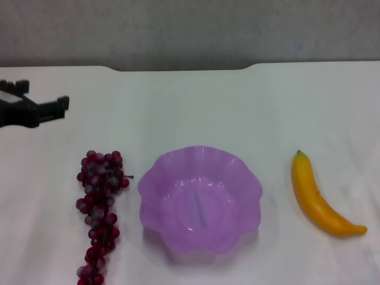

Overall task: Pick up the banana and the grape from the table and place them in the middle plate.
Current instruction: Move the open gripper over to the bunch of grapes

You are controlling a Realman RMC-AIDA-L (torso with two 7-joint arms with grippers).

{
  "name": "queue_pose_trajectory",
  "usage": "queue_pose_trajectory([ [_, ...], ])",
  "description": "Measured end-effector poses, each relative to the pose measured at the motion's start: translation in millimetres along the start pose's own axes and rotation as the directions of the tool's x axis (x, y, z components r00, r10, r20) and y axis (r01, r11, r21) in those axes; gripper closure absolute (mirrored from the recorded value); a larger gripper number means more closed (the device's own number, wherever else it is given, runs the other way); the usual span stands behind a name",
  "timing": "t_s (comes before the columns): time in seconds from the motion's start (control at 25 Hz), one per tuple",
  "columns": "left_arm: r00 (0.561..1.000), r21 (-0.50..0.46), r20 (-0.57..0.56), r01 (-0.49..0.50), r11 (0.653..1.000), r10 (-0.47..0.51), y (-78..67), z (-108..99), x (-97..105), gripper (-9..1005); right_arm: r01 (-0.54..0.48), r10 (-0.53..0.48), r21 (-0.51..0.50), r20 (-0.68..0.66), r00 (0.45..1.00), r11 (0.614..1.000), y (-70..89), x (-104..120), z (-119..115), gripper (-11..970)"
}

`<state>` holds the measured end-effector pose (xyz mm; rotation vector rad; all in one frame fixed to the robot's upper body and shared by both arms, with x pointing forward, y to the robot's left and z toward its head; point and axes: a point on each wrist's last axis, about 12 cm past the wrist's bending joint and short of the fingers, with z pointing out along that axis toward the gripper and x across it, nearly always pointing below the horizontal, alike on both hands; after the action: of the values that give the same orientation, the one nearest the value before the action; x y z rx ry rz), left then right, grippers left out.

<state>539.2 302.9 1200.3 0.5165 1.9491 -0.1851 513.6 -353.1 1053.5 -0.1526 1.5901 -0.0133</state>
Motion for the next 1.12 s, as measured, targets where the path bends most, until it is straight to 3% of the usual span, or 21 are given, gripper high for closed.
queue_pose_trajectory([
  [0.28, 0.979, -0.027, -0.193, 0.058, 0.998, -0.062, -2.9, 10.9, -7.0, 124, 0.001, -0.001, -0.008, 0.0, 1.0, 1.0, 2.1, -0.1, 0.9, 79],
  [0.52, 0.947, -0.069, -0.293, 0.119, 0.991, -0.134, -3.5, 12.5, -8.1, 125, 0.001, -0.001, -0.01, 0.001, 1.0, 1.0, 2.6, -0.3, 1.4, 79],
  [1.12, 0.852, -0.037, -0.497, 0.168, 0.985, -0.164, -15.3, 37.0, 0.0, 126, 0.005, -0.005, -0.015, 0.004, 1.0, 1.0, 3.1, -1.5, 3.2, 79],
])
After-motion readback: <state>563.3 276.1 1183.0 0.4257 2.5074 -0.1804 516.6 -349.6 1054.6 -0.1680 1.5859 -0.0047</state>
